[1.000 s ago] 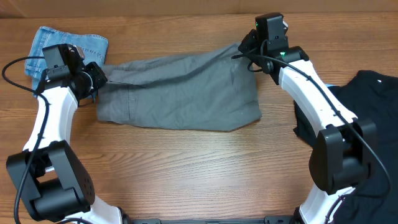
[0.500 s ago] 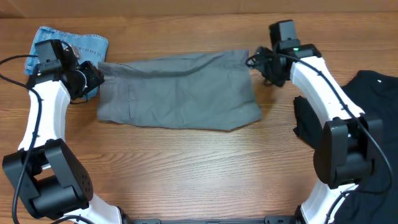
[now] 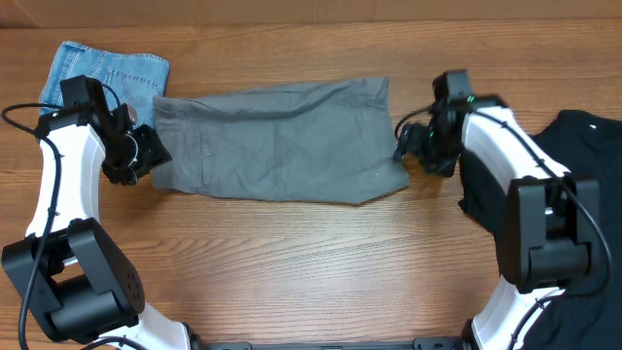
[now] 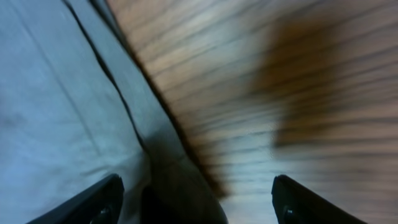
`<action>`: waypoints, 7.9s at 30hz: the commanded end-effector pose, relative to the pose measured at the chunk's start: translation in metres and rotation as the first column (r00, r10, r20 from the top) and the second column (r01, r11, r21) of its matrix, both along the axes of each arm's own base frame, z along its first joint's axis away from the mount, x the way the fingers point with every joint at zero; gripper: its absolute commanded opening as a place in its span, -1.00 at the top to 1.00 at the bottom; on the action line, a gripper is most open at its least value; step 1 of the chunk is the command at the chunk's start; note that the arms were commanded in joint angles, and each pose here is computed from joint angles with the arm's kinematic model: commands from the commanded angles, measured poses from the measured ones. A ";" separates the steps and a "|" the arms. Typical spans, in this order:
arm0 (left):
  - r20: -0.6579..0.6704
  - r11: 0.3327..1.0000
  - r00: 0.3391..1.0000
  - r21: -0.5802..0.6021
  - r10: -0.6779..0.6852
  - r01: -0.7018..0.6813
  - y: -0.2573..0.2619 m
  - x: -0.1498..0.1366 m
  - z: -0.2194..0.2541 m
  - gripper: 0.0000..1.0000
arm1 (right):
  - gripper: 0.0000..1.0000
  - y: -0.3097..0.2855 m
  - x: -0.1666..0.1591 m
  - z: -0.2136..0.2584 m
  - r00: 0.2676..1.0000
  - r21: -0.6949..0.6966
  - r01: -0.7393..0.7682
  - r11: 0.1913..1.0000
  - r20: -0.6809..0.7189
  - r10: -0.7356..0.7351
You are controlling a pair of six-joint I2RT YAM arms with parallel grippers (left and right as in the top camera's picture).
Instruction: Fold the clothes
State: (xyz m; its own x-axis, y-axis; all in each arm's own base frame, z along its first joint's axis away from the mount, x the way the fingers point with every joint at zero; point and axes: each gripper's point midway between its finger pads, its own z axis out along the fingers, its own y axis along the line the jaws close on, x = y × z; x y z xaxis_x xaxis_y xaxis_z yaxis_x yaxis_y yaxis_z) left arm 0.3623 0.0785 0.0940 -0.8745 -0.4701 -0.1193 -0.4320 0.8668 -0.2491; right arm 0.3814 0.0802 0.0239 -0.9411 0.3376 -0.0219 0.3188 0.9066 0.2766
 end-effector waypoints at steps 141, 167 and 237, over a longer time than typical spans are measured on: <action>0.105 0.683 0.718 -0.240 -0.688 0.690 -0.190 0.018 0.002 0.58 | 0.47 0.108 -0.065 0.070 0.957 0.304 -0.275 0.912 0.000 0.289; -0.334 0.889 0.827 -0.236 -0.452 0.391 -0.114 -0.066 -0.081 0.75 | 0.69 0.076 -0.173 -0.012 0.919 0.020 -0.144 0.989 -0.368 0.141; -0.059 0.907 0.942 -0.296 -0.331 0.301 -0.085 -0.004 -0.087 -0.94 | 0.61 0.122 -0.094 0.003 0.972 0.249 -0.198 0.948 -0.076 0.223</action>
State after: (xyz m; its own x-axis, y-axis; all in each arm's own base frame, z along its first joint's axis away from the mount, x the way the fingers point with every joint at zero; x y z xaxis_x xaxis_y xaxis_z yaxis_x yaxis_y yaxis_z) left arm 0.3685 0.0078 0.0165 -0.9814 -0.1851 0.0512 -0.1894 0.8891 -0.4166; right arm 0.2924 0.2082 0.0410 -0.9926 0.0720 0.0975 0.1116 0.8570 0.5031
